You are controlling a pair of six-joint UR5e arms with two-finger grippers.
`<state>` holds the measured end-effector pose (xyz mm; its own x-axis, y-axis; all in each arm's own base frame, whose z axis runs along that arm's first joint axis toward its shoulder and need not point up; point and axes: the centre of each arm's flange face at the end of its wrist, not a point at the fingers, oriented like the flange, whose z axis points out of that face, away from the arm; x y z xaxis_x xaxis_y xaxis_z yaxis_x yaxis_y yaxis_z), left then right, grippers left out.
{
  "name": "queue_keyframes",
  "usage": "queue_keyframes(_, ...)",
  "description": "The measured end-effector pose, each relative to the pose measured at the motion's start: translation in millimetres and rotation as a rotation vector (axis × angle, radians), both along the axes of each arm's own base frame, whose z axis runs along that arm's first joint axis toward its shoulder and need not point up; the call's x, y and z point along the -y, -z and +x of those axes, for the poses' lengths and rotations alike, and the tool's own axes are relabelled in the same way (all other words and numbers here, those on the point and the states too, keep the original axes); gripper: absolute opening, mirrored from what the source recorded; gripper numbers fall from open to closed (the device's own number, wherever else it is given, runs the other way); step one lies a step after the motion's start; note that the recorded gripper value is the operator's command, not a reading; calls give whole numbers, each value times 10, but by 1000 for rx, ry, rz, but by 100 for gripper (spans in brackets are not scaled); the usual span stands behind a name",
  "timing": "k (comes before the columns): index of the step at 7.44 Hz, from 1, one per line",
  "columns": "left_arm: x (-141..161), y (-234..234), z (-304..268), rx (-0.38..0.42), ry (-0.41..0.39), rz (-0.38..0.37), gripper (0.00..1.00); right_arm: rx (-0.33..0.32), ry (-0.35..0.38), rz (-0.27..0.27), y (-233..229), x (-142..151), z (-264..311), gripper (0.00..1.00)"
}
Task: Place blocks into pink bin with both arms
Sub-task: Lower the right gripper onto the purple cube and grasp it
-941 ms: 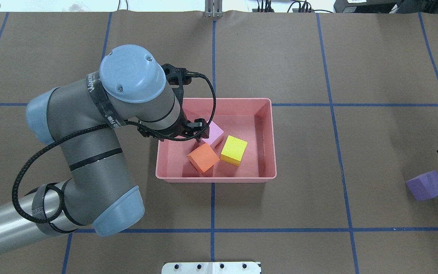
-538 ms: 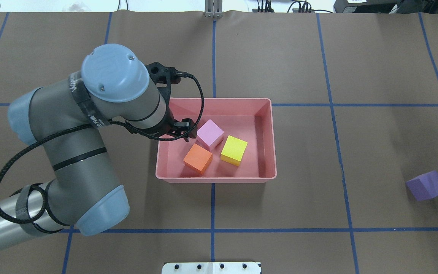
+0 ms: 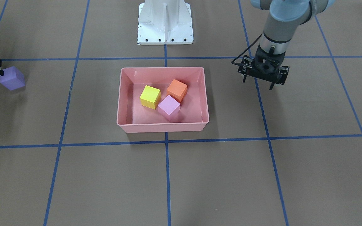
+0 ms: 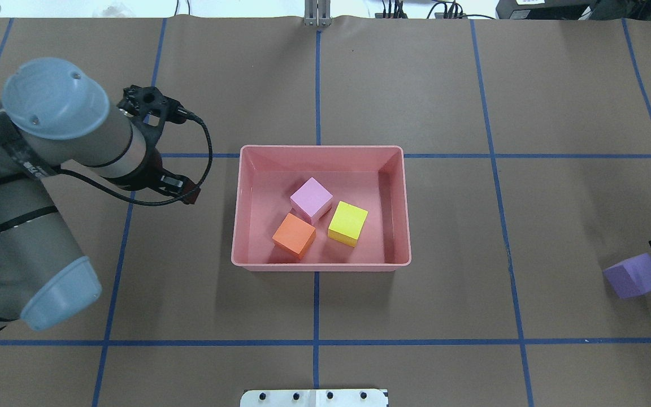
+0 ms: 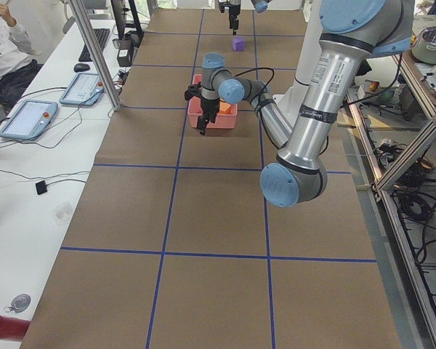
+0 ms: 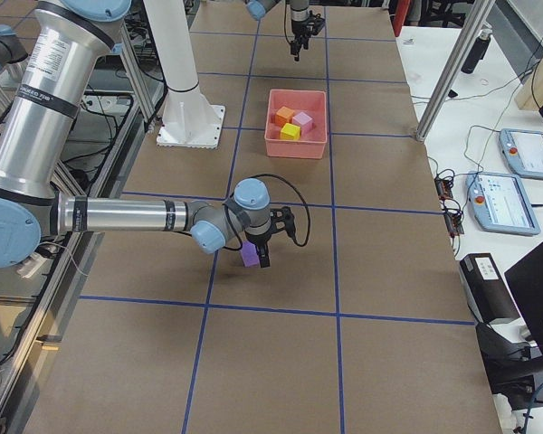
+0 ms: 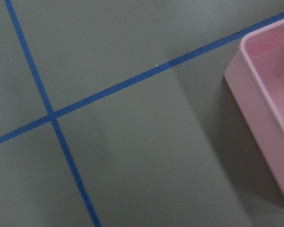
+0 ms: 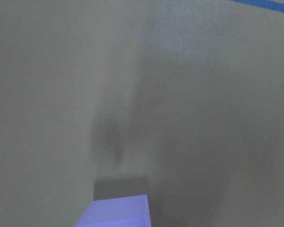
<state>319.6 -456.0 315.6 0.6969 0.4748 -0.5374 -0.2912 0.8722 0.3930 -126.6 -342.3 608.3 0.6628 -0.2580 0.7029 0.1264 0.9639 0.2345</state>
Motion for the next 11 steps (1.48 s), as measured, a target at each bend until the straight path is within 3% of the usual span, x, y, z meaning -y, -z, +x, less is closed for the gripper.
queue_keyframes(3,99,-701,-434,3,-78,47,100,-37,0,12,-63,-177,-232,100)
queue_keyframes(9,118,-812,-462,-1,-73,35,100,-96,21,52,-149,-430,-626,99)
queue_keyframes(10,119,-814,-462,-2,-68,30,100,-108,30,60,-171,-465,-668,69)
queue_keyframes(11,121,-813,-460,-2,-65,27,100,-113,37,65,-178,-485,-701,16)
